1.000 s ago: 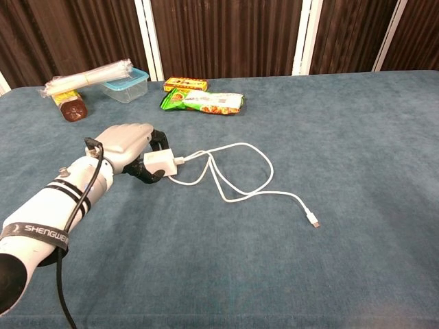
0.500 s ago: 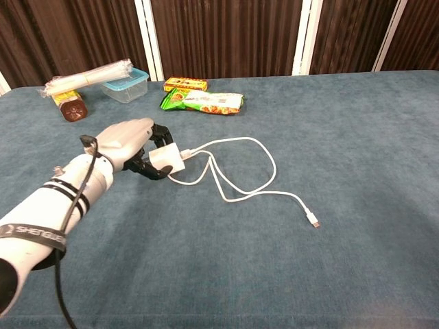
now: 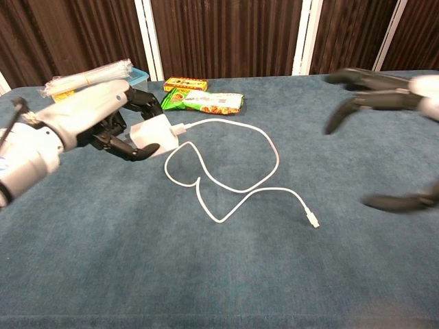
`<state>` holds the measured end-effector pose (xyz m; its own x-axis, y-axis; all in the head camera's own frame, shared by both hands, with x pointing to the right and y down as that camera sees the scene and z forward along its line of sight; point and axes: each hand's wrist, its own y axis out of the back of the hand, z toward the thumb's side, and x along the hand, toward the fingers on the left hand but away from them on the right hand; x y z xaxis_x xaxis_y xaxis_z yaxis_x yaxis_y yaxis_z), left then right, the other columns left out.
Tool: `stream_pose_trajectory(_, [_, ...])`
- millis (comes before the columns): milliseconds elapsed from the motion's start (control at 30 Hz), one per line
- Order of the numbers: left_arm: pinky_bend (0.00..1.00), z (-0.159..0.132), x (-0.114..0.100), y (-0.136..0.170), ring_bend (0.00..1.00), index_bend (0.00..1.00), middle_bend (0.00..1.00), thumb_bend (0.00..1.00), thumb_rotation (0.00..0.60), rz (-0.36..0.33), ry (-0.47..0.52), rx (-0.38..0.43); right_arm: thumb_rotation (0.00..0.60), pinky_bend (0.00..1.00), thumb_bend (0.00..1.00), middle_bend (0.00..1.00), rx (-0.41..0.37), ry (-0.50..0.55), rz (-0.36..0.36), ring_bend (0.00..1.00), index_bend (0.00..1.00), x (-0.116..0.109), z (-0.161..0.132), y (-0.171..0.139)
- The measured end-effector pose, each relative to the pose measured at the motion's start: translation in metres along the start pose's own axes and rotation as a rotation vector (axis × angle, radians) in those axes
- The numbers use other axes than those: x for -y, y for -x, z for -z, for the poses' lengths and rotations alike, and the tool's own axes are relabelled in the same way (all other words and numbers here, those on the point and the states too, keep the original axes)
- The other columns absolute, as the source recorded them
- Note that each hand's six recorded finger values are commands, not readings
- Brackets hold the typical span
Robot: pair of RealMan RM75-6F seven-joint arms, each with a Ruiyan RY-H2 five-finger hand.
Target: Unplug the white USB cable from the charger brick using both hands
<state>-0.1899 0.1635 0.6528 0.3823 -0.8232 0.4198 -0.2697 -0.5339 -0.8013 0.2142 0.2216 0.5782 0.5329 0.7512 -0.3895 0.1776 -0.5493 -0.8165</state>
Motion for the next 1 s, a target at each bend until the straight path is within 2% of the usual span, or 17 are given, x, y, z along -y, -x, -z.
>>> stream_pose_trajectory(233, [1.00,0.001,-0.009,0.017,1.00,0.73,0.78,0.65,0.600,0.011,-0.009,0.000,0.600,0.00,0.39,0.04,-0.010,0.012,0.015,0.00,0.50,0.008,-0.037,0.058])
stream_pose_trajectory(467, [1.00,0.000,-0.010,0.025,1.00,0.73,0.78,0.65,0.600,0.021,-0.014,0.007,0.600,0.00,0.43,0.06,0.001,0.019,0.093,0.00,0.54,-0.006,-0.061,0.105])
stream_pose_trajectory(733, [1.00,-0.009,-0.010,0.031,1.00,0.73,0.78,0.66,0.600,0.026,-0.030,0.034,0.600,0.00,0.44,0.07,0.026,0.077,0.052,0.00,0.57,0.007,-0.077,0.131])
stream_pose_trajectory(1000, [1.00,-0.015,-0.009,0.032,1.00,0.73,0.78,0.65,0.600,0.024,-0.041,0.041,0.600,0.00,0.45,0.08,0.027,0.063,0.016,0.00,0.59,0.025,-0.095,0.141])
